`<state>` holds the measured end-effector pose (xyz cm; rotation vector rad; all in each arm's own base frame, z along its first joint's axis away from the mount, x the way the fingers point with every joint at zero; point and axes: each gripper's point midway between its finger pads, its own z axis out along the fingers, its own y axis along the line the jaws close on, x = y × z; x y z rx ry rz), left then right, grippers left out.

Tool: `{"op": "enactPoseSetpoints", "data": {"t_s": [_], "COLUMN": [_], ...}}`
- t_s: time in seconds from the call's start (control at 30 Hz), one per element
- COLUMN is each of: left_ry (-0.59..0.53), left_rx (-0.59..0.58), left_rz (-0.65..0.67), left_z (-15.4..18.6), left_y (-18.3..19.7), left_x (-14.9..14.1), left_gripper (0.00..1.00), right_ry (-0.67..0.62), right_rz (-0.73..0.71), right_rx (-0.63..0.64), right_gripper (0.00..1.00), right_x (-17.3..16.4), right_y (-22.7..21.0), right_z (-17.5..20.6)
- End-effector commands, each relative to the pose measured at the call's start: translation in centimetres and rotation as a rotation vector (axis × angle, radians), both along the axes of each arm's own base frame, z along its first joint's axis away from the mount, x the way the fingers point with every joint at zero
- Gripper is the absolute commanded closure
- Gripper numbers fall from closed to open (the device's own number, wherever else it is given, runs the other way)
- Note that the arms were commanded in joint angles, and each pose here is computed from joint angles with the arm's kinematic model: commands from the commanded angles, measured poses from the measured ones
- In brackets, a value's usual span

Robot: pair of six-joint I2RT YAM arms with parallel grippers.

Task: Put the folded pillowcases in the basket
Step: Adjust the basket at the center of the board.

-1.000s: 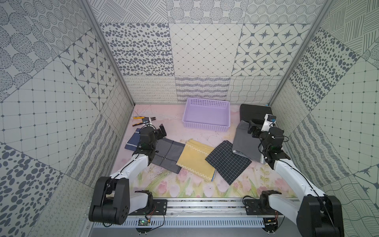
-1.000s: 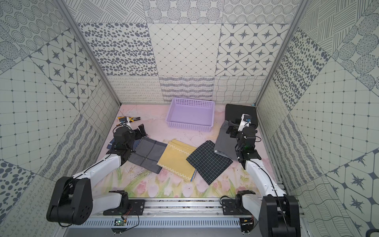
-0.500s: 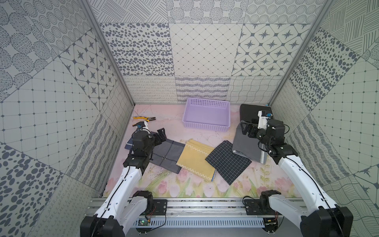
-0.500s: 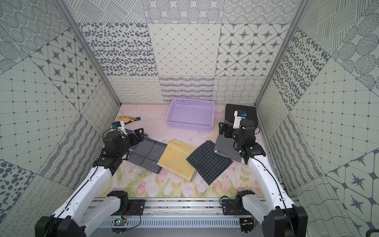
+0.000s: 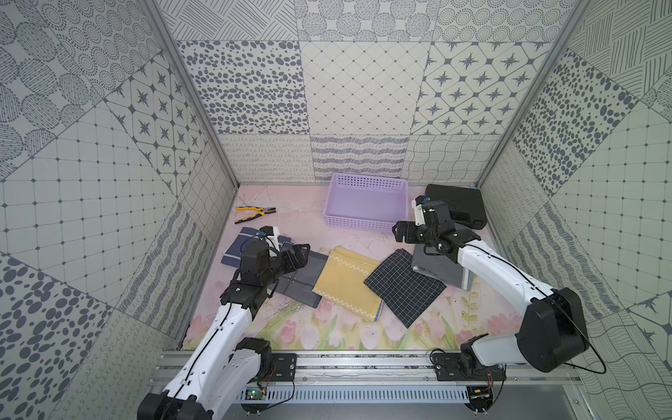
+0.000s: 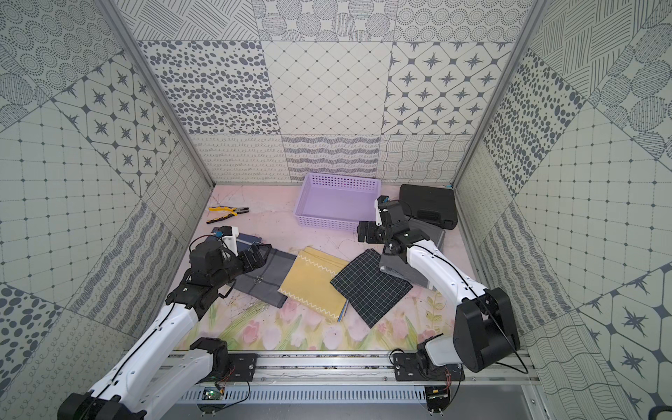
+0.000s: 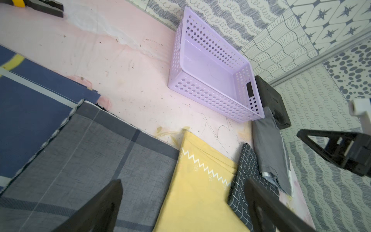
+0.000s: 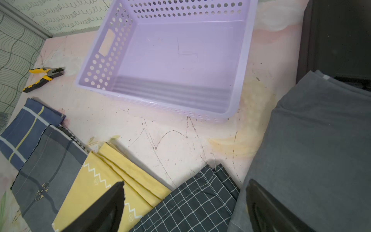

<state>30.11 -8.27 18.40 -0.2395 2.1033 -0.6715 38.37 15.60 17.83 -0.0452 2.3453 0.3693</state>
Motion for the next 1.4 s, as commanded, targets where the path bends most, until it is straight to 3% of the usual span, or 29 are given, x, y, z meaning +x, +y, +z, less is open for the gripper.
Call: {"op": "enactPoseSetpoints", "data": {"t_s": [0.0, 0.3, 0.57, 0.87, 1.37], "left_ry": [0.027, 0.037, 0.026, 0.046, 0.045], "left_rx": [-0.036, -0.028, -0.054, -0.044, -0.038], "left_rz": [-0.094, -0.100, -0.115, -0.103, -0.088], "left_z": [-0.8, -1.2, -1.3, -2.1, -2.4], "left_y": [-2.1, -1.9, -2.2, -2.0, -1.7], "left_x": [-1.8, -3.9, -4.7, -4.7, -4.9], "left_gripper": [0.01, 0.01, 0.01, 0.01, 0.01], "right_ry": [-0.053, 0.033, 0.068, 0.117, 0.172], "right_rz": [-0.097, -0.142, -0.128, -0.113, -0.088], "right_rx": [-0.017, 0.025, 0.001, 0.008, 0.008], "right_gripper": [0.03, 0.17, 0.32, 0.56, 0.82], "right_x": [2.4, 8.9, 11.6, 13.3, 13.3], "right_y": [-1.2, -4.4, -4.5, -3.6, -2.7], "right_z": [1.2, -1.7, -3.9, -6.0, -7.9]}}
